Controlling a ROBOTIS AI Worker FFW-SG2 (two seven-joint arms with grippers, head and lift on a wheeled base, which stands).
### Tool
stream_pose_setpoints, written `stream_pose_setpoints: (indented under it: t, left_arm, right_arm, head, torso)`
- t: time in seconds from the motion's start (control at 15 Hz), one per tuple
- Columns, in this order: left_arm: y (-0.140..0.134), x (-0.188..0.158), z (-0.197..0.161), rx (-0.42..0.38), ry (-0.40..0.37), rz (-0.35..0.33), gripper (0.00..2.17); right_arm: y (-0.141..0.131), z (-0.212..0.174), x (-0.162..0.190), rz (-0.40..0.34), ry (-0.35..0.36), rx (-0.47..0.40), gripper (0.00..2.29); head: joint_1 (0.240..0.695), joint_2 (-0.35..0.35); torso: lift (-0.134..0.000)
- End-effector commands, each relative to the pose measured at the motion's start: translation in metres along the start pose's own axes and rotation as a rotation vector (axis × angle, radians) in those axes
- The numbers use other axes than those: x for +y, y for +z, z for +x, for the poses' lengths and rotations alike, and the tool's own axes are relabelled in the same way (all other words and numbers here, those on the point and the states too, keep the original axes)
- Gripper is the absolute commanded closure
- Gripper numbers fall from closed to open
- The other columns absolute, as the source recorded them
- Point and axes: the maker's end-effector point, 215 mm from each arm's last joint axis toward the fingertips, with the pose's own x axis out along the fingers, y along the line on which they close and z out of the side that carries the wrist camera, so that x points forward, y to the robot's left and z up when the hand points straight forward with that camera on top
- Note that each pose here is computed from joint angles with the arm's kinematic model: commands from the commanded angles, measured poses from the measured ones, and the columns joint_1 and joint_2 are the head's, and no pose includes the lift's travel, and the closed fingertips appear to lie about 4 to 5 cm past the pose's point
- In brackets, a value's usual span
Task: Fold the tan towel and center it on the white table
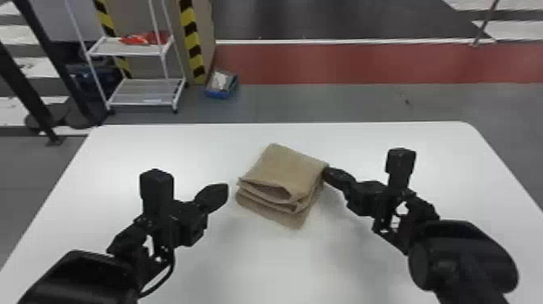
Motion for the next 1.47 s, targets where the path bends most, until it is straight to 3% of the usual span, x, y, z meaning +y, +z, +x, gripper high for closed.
stream_pose_setpoints:
  t: [0.0, 0.13, 0.4, 0.6, 0.73, 0.87, 1.2, 1.4]
  left_arm:
    - [0.004, 0.014, 0.015, -0.044, 0.012, 0.010, 1.73]
    - [0.004, 0.012, 0.030, -0.047, 0.003, 0.012, 1.73]
    - [0.000, -0.005, 0.052, -0.038, -0.027, 0.036, 1.73]
    - [-0.012, -0.008, 0.056, -0.032, -0.014, 0.070, 1.73]
    - [-0.017, -0.008, 0.057, -0.025, -0.011, 0.063, 1.73]
    - [-0.021, -0.013, 0.057, -0.008, -0.020, 0.061, 1.73]
    - [-0.035, -0.065, 0.032, 0.024, -0.093, 0.041, 1.73]
    - [-0.022, -0.071, 0.016, 0.002, -0.090, 0.024, 1.73]
  right_arm:
    - [0.012, 0.009, -0.003, 0.006, 0.001, 0.016, 1.69]
    - [0.002, -0.002, 0.000, 0.032, 0.021, 0.042, 1.69]
    - [-0.003, -0.065, -0.016, 0.114, 0.023, 0.045, 1.69]
    - [0.015, -0.112, -0.024, 0.213, 0.060, -0.016, 1.69]
    - [0.026, -0.132, -0.036, 0.229, 0.066, -0.041, 1.69]
    - [0.030, -0.142, -0.047, 0.246, 0.061, -0.053, 1.69]
    - [0.029, -0.142, -0.047, 0.250, 0.063, -0.047, 1.69]
    - [0.027, -0.137, -0.037, 0.252, 0.082, -0.039, 1.69]
  head:
    - [0.695, 0.052]
    - [0.695, 0.060]
    - [0.695, 0.035]
    - [0.695, -0.016]
    - [0.695, -0.036]
    - [0.695, -0.065]
    - [0.695, -0.124]
    - [0.695, -0.138]
  torso:
    - [-0.112]
    - [-0.112]
    - [-0.112]
    - [-0.112]
    - [-0.112]
    - [-0.112]
    - [-0.112]
    - [-0.112]
